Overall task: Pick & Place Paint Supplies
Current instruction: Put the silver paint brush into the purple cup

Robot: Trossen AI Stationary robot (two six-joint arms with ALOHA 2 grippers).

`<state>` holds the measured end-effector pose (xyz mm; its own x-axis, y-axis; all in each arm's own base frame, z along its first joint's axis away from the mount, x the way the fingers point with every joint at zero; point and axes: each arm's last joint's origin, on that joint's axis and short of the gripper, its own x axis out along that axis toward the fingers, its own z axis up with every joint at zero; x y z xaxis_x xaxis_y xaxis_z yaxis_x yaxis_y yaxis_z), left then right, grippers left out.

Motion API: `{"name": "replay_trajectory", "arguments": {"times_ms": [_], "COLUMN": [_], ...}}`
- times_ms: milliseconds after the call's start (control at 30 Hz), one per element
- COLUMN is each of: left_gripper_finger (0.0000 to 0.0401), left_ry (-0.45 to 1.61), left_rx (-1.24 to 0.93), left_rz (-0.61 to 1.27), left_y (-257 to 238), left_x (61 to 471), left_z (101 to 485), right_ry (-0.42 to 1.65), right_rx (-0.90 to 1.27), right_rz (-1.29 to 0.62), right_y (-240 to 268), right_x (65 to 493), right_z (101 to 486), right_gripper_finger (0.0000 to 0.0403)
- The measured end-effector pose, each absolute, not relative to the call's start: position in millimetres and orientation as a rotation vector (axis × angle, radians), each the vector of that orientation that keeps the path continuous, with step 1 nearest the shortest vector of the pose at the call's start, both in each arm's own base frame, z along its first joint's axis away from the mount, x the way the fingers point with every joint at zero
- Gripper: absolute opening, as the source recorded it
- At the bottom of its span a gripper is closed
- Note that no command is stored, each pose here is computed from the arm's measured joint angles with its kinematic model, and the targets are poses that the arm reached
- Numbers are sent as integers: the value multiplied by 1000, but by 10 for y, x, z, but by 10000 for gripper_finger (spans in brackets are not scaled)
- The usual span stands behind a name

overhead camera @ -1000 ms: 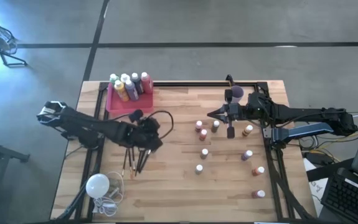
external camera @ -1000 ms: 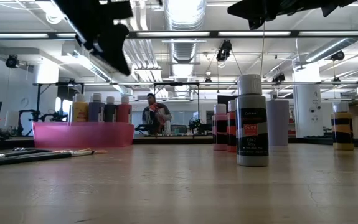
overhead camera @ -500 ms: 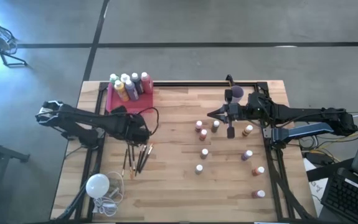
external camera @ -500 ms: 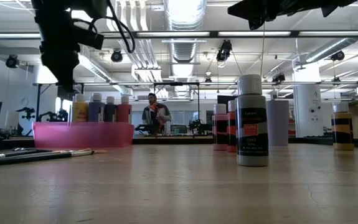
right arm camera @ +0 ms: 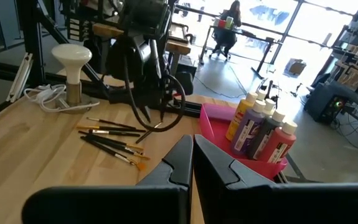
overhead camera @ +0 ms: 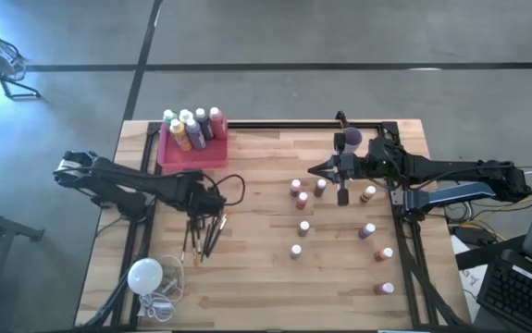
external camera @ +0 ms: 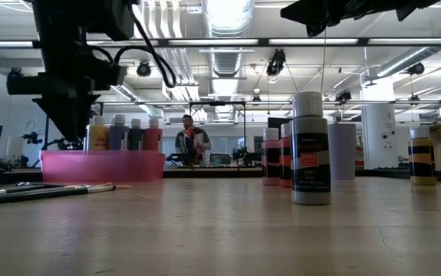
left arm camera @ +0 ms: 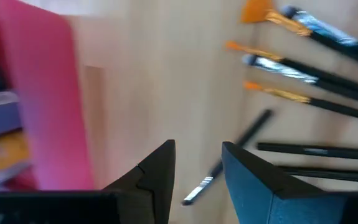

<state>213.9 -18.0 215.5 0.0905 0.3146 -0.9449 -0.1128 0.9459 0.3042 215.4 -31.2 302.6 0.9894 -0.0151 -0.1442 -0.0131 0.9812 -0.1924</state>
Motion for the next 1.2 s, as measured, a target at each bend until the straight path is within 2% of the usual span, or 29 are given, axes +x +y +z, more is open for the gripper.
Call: {"name": "replay_trajectory", "arguments": {"times_ms": [133,367,633,1033,1200], "left_gripper_finger": [138,138,138,138,138], "left_ry": [1458,1636,1724,1747,1686], "left_rx": [76,110,126,24,-51], "left_rz": [297,310,285,269,277], "left_y": [-201,-175,-128,40,108], "left_x": [2136,1935,1793,1765,1843], "left_z": [2144,2028,1805,1695,1681], "right_ry": [146,148,140,124,124], "right_rx": [-194,-189,-193,-193,-193], "right_rz": [-1,-1,-1,-1,-1], "right_y": [-312,-312,-312,-312,-312], "right_x": [2154,2154,2155,2157,2157], "right_z": [3026,3018,3024,3027,3027], "right_gripper_finger": [8,8,8,8,8]}}
